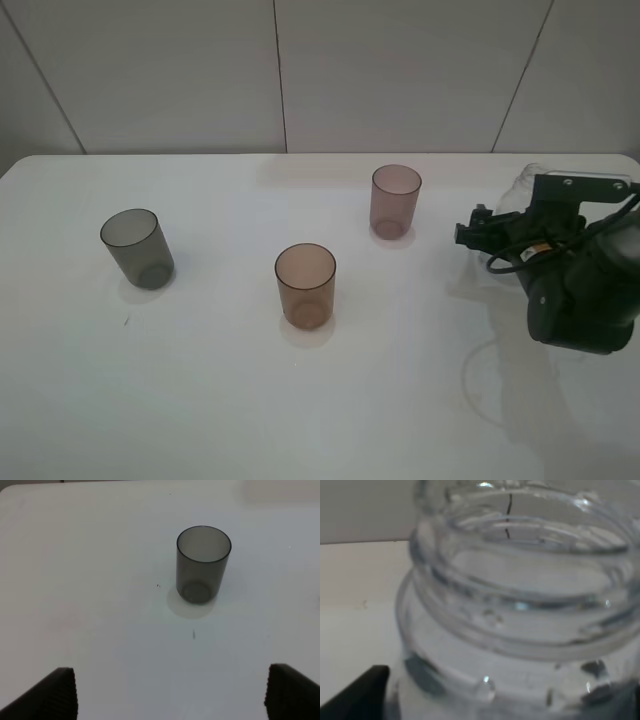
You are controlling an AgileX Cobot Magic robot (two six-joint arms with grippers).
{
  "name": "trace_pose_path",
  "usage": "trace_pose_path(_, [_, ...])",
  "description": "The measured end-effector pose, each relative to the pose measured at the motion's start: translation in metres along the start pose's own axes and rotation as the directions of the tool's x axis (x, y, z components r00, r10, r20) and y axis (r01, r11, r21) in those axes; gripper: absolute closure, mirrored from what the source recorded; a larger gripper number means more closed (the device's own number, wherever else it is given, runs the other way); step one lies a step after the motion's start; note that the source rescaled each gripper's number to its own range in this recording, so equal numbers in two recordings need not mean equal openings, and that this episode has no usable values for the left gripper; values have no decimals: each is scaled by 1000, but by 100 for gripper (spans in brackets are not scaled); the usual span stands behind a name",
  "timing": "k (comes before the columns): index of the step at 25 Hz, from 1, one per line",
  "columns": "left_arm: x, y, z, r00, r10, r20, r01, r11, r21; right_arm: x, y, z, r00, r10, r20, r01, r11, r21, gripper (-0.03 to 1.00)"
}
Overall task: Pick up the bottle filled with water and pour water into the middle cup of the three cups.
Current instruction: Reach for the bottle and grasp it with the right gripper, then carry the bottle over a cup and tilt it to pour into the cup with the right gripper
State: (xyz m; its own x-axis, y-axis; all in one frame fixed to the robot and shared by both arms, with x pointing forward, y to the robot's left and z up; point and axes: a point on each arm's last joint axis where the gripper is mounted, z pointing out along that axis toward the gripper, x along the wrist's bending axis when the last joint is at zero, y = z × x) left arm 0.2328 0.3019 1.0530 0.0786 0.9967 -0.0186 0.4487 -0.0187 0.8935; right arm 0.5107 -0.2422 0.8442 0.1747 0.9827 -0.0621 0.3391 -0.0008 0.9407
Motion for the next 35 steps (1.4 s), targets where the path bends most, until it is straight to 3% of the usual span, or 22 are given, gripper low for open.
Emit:
trace_pose_path(2, [0,0,0,1000,0,0,0,1000,0,0,0,0,1000,1,1,-1,1000,-2,97])
trace_pose_path(18, [0,0,0,1000,0,0,0,1000,0,0,1,0,1000,1,0,-1,1000,-4,95])
trace_pose_path(26, [0,0,0,1000,0,0,0,1000,0,-10,31,-27,994,-104,-16,103,993,-55,95])
trace_pose_path(30, [0,0,0,1000,0,0,0,1000,0,-6,50,-42,972,-202,-118,200,979,-30,95])
trace_pose_path(35, [0,0,0,1000,0,0,0,1000,0,2,72,-66,899,-333,-285,335,941,-44,95])
